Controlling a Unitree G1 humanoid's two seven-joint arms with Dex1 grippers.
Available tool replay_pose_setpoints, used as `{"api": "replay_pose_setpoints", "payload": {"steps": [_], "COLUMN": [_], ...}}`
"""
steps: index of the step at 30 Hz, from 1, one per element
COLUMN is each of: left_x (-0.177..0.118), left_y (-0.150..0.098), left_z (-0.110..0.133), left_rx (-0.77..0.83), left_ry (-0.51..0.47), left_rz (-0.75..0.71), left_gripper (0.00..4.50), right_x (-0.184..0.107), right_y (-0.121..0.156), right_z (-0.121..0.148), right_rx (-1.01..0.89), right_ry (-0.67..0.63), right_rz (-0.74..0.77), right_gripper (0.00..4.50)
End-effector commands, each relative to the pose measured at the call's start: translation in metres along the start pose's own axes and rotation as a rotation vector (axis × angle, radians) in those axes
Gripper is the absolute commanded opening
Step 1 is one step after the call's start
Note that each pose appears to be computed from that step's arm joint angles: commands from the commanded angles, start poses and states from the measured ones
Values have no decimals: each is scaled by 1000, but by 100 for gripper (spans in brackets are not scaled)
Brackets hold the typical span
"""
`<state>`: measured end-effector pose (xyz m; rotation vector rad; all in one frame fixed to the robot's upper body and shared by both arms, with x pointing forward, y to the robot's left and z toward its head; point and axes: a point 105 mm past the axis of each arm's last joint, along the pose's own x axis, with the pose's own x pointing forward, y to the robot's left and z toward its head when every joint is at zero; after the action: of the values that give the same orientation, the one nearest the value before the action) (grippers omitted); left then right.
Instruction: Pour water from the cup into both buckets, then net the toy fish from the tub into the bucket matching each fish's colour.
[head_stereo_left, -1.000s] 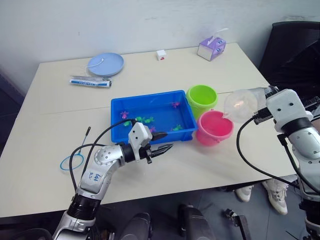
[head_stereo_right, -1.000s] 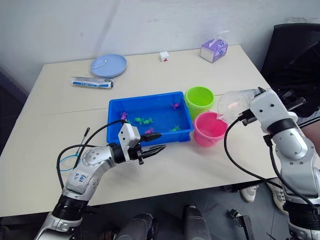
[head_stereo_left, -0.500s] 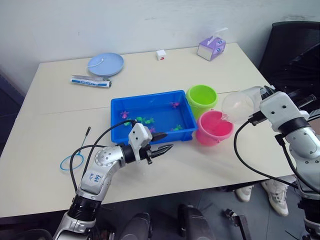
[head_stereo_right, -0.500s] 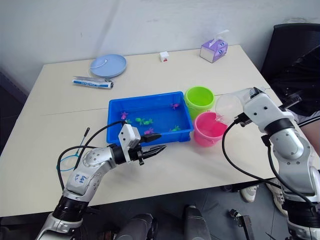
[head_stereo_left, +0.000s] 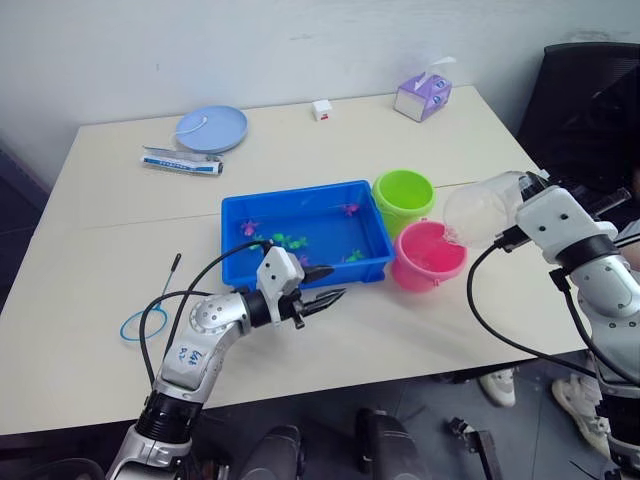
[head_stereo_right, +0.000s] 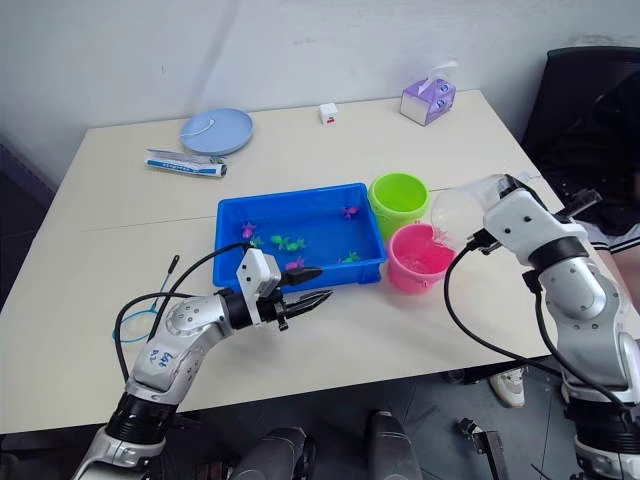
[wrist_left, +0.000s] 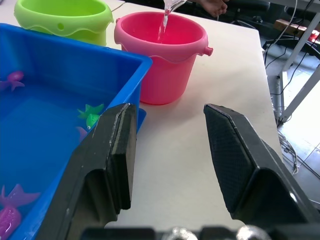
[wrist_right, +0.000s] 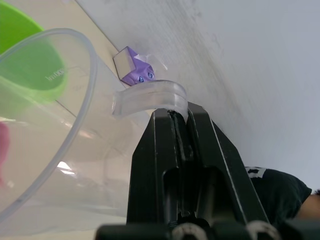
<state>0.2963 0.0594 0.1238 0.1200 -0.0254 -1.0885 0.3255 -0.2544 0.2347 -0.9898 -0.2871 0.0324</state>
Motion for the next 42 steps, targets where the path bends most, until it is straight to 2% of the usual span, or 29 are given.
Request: {"api": "replay_pose_setpoints", "payload": {"steps": [1,26,32,36,42], "left_x": [-1,-3,-4,-7,-7], "left_y": [-2,-1,4,13,20], "left_z": [11,8,10,12,13], "left_rx": [32,33,46,78,66], "left_ry": [-35,-41,-50,-58,-63], "left_rz": [-1,15,48,117,159], "left_gripper": [240,240,240,240,240], "right_x": [1,3,8,14,18], "right_y": [-16,-13,-14,-16,-25], "right_z": [14,23,15,6,0], "right_rx": [-44,-117,62,278,393], "right_ry": [-58,-119,-67,0,46], "right_rz": [-50,-46,-37,-16,-24], "right_gripper": [63,63,63,63,63]}}
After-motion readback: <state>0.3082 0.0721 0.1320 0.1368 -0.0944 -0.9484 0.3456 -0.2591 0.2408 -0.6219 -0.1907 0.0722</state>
